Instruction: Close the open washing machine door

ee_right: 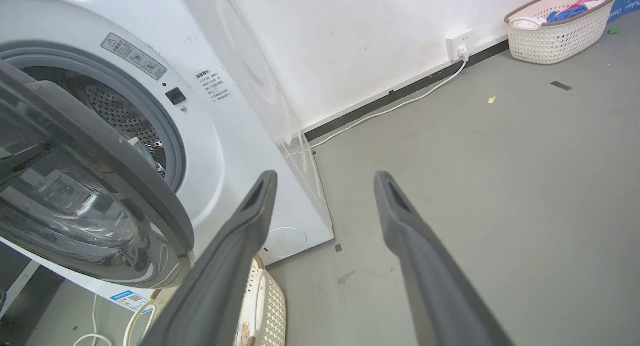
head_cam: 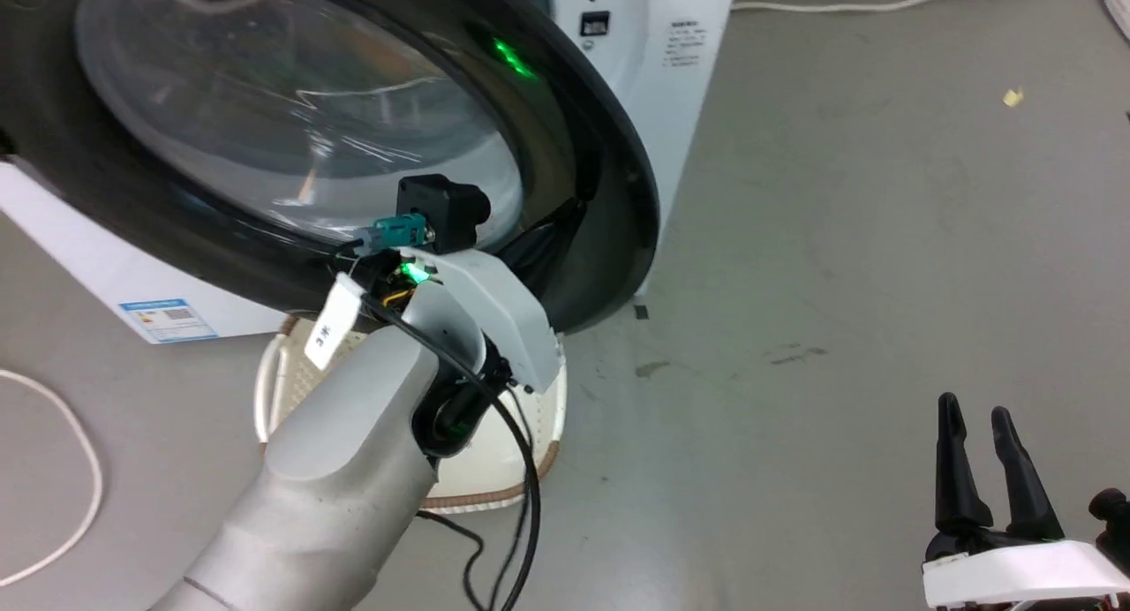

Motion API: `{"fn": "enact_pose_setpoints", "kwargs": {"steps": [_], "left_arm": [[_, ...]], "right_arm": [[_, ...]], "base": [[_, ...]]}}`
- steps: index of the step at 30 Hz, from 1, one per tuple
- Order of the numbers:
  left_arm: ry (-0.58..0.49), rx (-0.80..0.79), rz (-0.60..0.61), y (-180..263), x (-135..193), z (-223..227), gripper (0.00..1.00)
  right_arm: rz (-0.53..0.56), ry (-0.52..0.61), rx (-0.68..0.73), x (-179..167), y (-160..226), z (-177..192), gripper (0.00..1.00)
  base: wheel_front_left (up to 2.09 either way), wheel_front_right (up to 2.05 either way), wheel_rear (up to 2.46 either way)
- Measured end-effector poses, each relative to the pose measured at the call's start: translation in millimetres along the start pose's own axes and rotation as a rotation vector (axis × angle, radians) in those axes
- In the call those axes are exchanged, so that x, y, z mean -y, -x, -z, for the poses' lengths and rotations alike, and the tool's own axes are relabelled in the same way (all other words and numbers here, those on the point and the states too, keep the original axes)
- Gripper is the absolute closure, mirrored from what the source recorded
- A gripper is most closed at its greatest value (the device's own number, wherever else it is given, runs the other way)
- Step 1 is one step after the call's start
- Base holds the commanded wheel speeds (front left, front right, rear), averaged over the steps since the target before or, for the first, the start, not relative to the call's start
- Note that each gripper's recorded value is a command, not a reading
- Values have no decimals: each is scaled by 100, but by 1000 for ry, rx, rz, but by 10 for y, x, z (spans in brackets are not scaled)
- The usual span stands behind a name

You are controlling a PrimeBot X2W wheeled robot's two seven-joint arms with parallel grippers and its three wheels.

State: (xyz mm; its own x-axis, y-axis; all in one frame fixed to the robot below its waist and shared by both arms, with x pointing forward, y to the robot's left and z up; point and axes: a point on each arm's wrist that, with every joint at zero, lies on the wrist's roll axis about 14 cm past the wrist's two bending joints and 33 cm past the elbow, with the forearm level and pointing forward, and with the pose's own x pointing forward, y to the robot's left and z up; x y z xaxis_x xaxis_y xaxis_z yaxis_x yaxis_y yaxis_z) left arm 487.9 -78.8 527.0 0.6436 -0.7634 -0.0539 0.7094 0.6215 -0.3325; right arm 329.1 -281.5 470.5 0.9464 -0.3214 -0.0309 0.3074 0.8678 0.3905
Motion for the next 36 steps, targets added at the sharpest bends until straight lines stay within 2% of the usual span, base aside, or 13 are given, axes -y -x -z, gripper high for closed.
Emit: {"fn": "enact_pose_setpoints", "kwargs": {"steps": [5,8,12,16,21,24,27,31,36], "left_arm": [[68,108,-27,140,-32,-388,100],[83,237,-56,320,-84,-772,100],[60,456,-161,769,-320,-1311,100],[7,614,-289,1308,-554,-1653,100],[-178,698,-501,2002,-789,-1859,100],[-325,685,-608,2326,-853,-1833,100],[-372,629,-674,2496,-914,-1605,100],[-364,542,-708,2596,-964,-1248,100],[-296,452,-739,2667,-1024,-823,100]], "right_arm": [[-34,-10,8,-104,-33,-15,0],[-62,-14,10,-188,-40,-13,0],[-114,-22,17,-350,-49,-31,0],[-163,-31,20,-504,-33,-36,0],[-211,-40,26,-653,1,-59,0],[-224,-43,27,-689,31,-64,0],[-230,-45,29,-702,51,-71,0],[-233,-46,26,-704,76,-60,0],[-234,-46,18,-700,97,-37,0]], "base": [[0,0,0],[0,0,0],[0,0,0],[0,0,0],[0,0,0],[0,0,0],[0,0,0],[0,0,0],[0,0,0]]}}
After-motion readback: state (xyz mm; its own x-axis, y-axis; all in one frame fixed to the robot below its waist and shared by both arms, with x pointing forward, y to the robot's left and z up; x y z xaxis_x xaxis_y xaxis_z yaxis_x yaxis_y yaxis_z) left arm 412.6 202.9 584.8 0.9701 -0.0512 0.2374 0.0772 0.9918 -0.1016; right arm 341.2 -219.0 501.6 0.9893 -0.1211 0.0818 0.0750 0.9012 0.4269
